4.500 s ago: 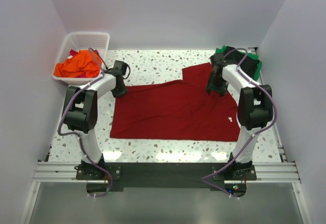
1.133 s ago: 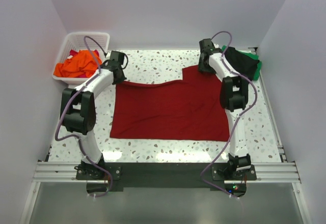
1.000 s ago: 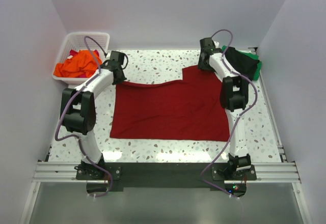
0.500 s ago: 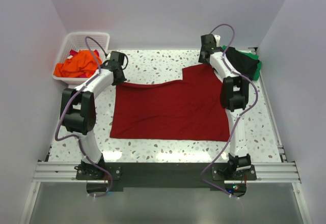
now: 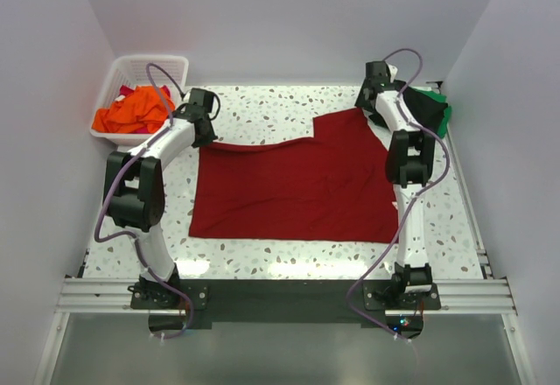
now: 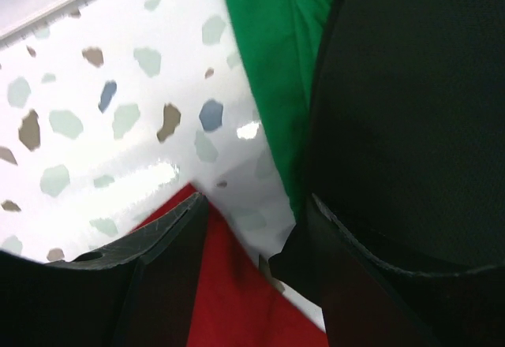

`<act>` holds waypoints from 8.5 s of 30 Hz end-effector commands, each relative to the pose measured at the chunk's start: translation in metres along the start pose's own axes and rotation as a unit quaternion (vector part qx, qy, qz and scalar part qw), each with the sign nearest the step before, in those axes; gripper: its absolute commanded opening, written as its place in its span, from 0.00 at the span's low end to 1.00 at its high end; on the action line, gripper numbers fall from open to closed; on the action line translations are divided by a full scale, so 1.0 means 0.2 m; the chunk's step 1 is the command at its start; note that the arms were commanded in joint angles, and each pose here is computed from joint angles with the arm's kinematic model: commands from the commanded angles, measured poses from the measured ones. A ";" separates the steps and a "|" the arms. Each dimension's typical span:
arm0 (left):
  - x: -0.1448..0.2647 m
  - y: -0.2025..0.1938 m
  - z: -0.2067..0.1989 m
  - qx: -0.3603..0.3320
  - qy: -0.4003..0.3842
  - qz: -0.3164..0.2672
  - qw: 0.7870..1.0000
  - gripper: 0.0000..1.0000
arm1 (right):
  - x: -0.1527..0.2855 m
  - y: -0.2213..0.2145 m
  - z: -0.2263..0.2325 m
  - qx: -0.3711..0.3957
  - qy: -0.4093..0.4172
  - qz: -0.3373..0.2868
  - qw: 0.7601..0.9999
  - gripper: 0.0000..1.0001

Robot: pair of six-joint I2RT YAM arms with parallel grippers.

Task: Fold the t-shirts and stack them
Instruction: Fold the tshirt

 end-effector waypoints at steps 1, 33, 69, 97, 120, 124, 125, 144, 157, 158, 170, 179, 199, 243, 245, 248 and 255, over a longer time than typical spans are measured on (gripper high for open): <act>0.03 0.04 0.01 0.006 -0.006 -0.011 1.000 0.00 | -0.02 0.08 0.02 -0.023 0.048 -0.012 0.999 0.56; 0.01 0.02 0.01 0.010 -0.004 -0.005 1.000 0.00 | 0.15 0.03 0.06 0.039 0.057 0.006 0.998 0.41; 0.24 0.18 0.03 0.076 0.014 -0.065 0.995 0.00 | 0.73 0.23 -0.11 0.028 0.058 -0.046 0.997 0.00; 0.33 -0.13 0.25 0.086 0.061 0.002 0.994 0.00 | 1.30 -0.24 -0.45 0.015 0.041 0.002 0.999 0.00; 0.22 -0.37 0.32 0.068 0.083 0.095 0.990 0.00 | 1.35 -0.56 -0.57 0.013 -0.003 0.073 0.997 0.00; 0.21 -0.41 0.34 0.065 0.091 0.110 0.988 0.00 | 1.35 -0.58 -0.58 0.011 -0.006 0.077 0.997 0.00; 0.21 -0.42 0.34 0.066 0.094 0.112 0.987 0.00 | 1.36 -0.59 -0.58 0.012 -0.008 0.078 0.997 0.00; 0.20 -0.52 0.39 0.064 0.115 0.148 0.980 0.07 | 1.34 -0.73 -0.63 0.007 -0.039 0.120 0.992 0.00; 0.28 -0.43 0.38 0.080 0.106 0.104 0.986 0.45 | 1.43 -0.81 -0.68 -0.027 -0.062 0.126 0.990 0.40; 0.28 -0.43 0.38 0.079 0.103 0.104 0.986 0.45 | 1.43 -0.81 -0.67 -0.024 -0.056 0.126 0.990 0.40; 0.35 -0.36 0.28 0.066 -0.003 0.087 0.994 0.46 | 1.15 -0.70 -0.38 -0.008 0.134 0.139 0.981 0.42; 0.36 -0.33 0.23 0.052 -0.054 0.084 0.994 0.48 | 1.06 -0.62 -0.22 0.018 0.183 0.117 0.976 0.44; 0.33 -0.33 0.22 0.037 -0.052 0.086 0.994 0.47 | 0.95 -0.68 -0.01 0.054 0.175 0.157 0.970 0.35; 0.34 -0.39 0.26 0.022 -0.061 0.090 0.994 0.47 | 1.70 -1.29 -0.13 0.100 0.296 0.253 0.915 0.00; 0.33 -0.39 0.26 0.021 -0.058 0.089 0.994 0.47 | 1.72 -1.28 -0.13 0.099 0.307 0.247 0.914 0.09; 0.34 -0.38 0.27 0.021 -0.055 0.085 0.995 0.47 | 1.74 -1.26 -0.15 0.096 0.301 0.226 0.921 0.44; 0.33 -0.35 0.24 0.021 -0.064 0.078 0.995 0.47 | 1.71 -1.13 -0.23 0.092 0.174 0.145 0.970 0.53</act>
Point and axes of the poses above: each gripper's point midway between its finger pads, its own x axis back along the fingers, its own z axis along the line the jaws close on, y = z × x, the point moved 9 cm from there along x, back along the fingers, and after that the axes turned 8 degrees about x, right-handed, at the moved point
